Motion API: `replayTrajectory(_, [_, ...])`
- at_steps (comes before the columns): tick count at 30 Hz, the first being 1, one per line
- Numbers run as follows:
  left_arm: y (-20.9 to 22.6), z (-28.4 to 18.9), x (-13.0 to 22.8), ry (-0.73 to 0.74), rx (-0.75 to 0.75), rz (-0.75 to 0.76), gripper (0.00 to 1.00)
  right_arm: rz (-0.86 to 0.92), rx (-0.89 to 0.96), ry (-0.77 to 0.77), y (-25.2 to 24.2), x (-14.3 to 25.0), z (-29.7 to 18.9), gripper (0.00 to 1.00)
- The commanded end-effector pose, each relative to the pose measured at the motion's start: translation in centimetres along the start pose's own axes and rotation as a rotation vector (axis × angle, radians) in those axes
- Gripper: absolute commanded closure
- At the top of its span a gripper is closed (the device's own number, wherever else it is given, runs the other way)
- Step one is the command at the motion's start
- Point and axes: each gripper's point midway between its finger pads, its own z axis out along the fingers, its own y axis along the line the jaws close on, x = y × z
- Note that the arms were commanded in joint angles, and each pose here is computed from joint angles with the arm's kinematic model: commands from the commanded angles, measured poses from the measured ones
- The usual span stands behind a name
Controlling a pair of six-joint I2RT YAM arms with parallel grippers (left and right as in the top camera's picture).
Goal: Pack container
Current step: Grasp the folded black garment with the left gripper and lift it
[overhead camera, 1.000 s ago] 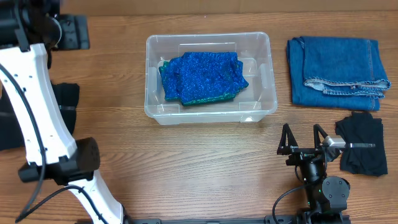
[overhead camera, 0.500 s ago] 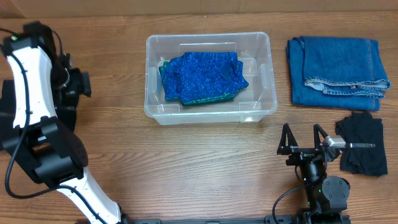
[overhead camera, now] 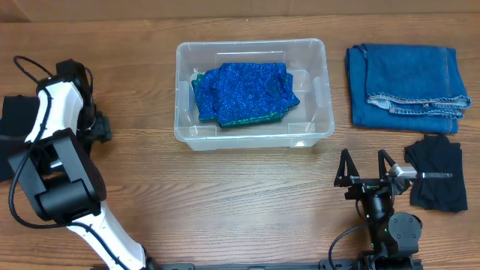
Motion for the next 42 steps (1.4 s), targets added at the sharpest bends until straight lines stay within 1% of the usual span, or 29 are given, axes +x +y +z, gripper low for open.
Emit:
replayTrajectory(1, [1.1, 1.3, 1.2, 0.027, -0.081, 0.006, 0.14, -0.007, 0.013, -0.011, -0.3, 0.0, 0.0, 0.0])
replayTrajectory(4, [1.0, 2.2, 1.7, 0.034, -0.097, 0.009, 0.14, -0.007, 0.013, -0.011, -0.3, 0.0, 0.0, 0.0])
replayTrajectory(6, [1.2, 2.3, 1.7, 0.029, -0.119, 0.006, 0.18, -0.007, 0.013, -0.011, -0.3, 0.0, 0.0, 0.0])
replayTrajectory(8, [1.7, 2.3, 1.5, 0.021, -0.147, 0.0, 0.27, -0.007, 0.013, -0.011, -0.3, 0.0, 0.0, 0.0])
replayTrajectory(11, [2.4, 2.2, 1.2, 0.012, -0.187, -0.01, 0.35, -0.007, 0.013, -0.011, -0.3, 0.0, 0.0, 0.0])
replayTrajectory(15, [2.5, 2.3, 0.6, -0.02, -0.197, -0.05, 0.41, -0.007, 0.013, -0.011, -0.3, 0.0, 0.0, 0.0])
replayTrajectory(17, [2.3, 2.7, 0.6, -0.024, -0.196, -0.052, 0.41, -0.007, 0.013, -0.011, -0.3, 0.0, 0.0, 0.0])
replayTrajectory(21, [1.5, 4.4, 1.9, -0.009, -0.195, -0.042, 0.41, -0.007, 0.013, -0.011, -0.3, 0.0, 0.0, 0.0])
replayTrajectory(22, [1.3, 4.7, 2.3, -0.002, -0.193, -0.039, 0.42, -0.007, 0.013, -0.011, -0.3, 0.0, 0.0, 0.0])
replayTrajectory(23, [1.1, 4.9, 2.5, 0.002, -0.189, -0.036, 0.58, -0.007, 0.013, -0.011, -0.3, 0.0, 0.0, 0.0])
replayTrajectory(24, [0.8, 5.0, 2.5, 0.002, -0.172, -0.034, 0.77, -0.007, 0.013, -0.011, -0.3, 0.0, 0.0, 0.0])
replayTrajectory(25, [0.3, 5.1, 2.4, -0.005, -0.145, -0.035, 0.92, -0.007, 0.013, -0.011, -0.3, 0.0, 0.0, 0.0])
replayTrajectory(26, [-0.1, 5.1, 2.2, -0.012, -0.124, -0.038, 0.96, -0.007, 0.013, -0.011, -0.3, 0.0, 0.0, 0.0])
replayTrajectory(28, [-1.3, 5.2, 2.1, -0.018, -0.054, -0.036, 0.96, -0.007, 0.013, -0.011, -0.3, 0.0, 0.0, 0.0])
replayTrajectory(31, [-2.4, 4.8, 1.5, -0.038, -0.008, -0.03, 0.96, -0.007, 0.013, -0.011, -0.3, 0.0, 0.0, 0.0])
replayTrajectory(35, [-3.2, 2.1, -0.8, -0.086, 0.015, 0.001, 0.96, -0.007, 0.013, -0.011, -0.3, 0.0, 0.0, 0.0])
replayTrajectory(37, [-3.2, -1.8, -3.0, -0.13, 0.014, 0.051, 0.96, -0.007, 0.013, -0.011, -0.3, 0.0, 0.0, 0.0])
replayTrajectory(39, [-3.2, -5.8, -5.0, -0.191, 0.015, 0.068, 0.96, -0.007, 0.013, -0.011, -0.3, 0.0, 0.0, 0.0])
replayTrajectory(42, [-3.2, -12.9, -8.0, -0.326, 0.018, 0.111, 0.96, -0.007, 0.013, -0.011, -0.3, 0.0, 0.0, 0.0])
